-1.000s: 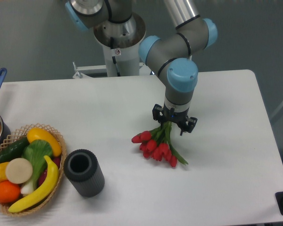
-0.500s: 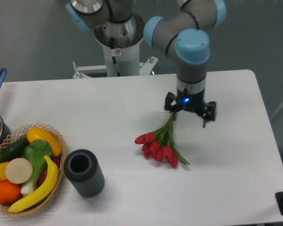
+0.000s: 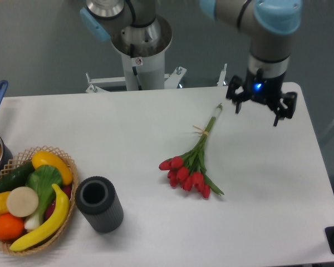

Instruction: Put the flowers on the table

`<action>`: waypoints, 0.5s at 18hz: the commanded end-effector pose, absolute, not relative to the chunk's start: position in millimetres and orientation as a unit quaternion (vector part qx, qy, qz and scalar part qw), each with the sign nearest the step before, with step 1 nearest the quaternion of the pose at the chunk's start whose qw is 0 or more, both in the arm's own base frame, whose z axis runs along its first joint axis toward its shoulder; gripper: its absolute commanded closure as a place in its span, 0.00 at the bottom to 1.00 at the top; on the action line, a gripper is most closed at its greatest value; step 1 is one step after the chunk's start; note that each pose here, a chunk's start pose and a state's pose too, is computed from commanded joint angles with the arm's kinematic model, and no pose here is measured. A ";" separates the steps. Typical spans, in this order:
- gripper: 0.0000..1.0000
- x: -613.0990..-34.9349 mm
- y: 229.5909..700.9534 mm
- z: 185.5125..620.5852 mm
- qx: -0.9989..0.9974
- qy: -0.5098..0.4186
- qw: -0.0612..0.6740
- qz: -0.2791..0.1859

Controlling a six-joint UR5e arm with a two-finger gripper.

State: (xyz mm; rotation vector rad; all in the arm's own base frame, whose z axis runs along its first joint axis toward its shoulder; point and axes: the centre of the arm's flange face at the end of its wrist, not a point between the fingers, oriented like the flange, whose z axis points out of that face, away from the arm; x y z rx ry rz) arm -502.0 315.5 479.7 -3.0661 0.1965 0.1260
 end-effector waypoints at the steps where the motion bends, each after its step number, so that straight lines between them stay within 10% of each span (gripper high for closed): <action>1: 0.00 -506.7 309.7 488.3 -0.996 0.059 0.036 0.049; 9: 0.00 -526.0 251.9 527.7 -0.996 0.077 0.030 0.033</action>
